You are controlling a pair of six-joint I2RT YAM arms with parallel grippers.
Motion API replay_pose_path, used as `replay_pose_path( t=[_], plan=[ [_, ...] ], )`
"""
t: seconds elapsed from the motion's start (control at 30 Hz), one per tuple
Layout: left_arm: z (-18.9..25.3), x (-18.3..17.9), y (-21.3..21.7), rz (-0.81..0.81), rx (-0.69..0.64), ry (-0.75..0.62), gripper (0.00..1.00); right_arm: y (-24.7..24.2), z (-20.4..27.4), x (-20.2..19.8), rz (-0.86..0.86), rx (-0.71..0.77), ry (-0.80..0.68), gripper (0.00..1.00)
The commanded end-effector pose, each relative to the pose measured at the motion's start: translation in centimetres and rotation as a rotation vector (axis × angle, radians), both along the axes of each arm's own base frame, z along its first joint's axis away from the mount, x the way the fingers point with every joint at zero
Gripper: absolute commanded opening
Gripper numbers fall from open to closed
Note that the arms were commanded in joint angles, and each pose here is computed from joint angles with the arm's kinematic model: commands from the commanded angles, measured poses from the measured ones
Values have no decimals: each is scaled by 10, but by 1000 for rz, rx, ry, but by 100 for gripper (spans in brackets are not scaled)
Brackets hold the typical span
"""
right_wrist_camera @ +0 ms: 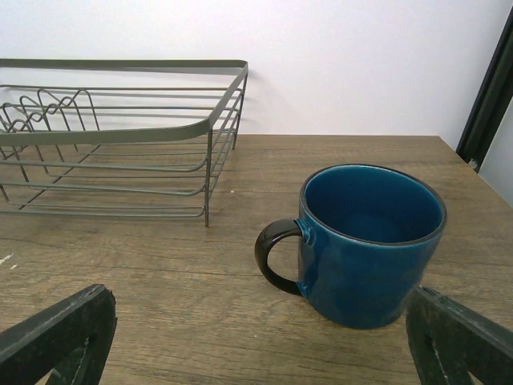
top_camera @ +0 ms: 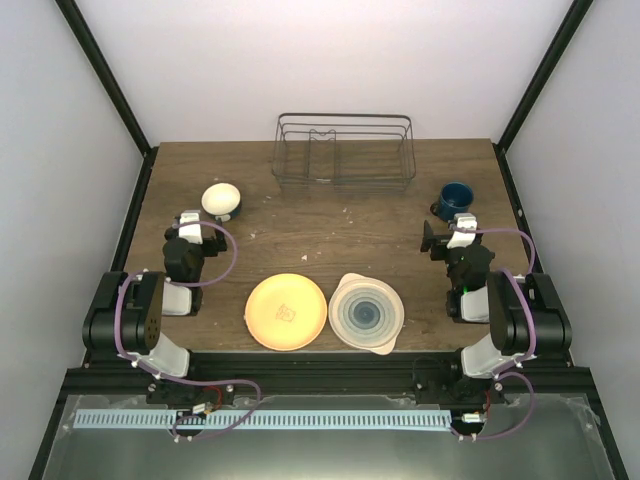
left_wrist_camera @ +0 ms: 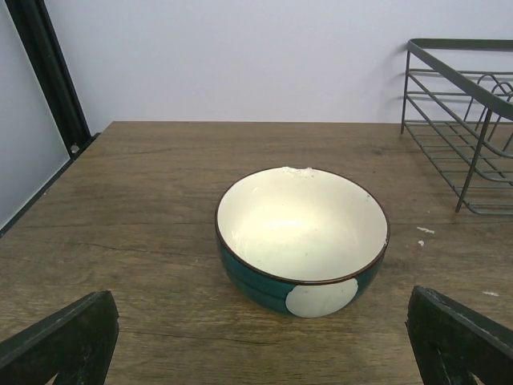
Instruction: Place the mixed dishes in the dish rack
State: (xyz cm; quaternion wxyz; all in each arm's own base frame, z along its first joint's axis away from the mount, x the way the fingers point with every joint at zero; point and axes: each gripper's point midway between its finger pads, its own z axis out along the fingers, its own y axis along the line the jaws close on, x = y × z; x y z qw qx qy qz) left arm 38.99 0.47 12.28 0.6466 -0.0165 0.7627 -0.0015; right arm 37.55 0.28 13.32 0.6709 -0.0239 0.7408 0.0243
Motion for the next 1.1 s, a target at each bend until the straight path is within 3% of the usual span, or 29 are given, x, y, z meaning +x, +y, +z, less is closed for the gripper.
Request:
replay_pose_path(
  t=[0.0, 0.67, 0.8, 0.9, 0.97, 1.07],
  plan=[
    [11, 4, -5, -24, 2, -44, 100, 3, 15, 5, 9, -6, -53, 100],
    [12, 6, -6, -42, 1, -42, 100, 3, 21, 13, -1, -17, -39, 100],
    [27, 8, 5, 51, 6, -21, 92, 6, 36, 55, -70, -16, 158, 100],
    [51, 5, 1, 85, 51, -11, 89, 23, 70, 75, -125, -50, 209, 100],
    [70, 1, -9, 68, 67, -4, 91, 46, 92, 86, -119, -46, 248, 100],
    [95, -5, -25, 4, -17, 20, 100, 90, 111, 104, -67, -22, 371, 100]
  ],
)
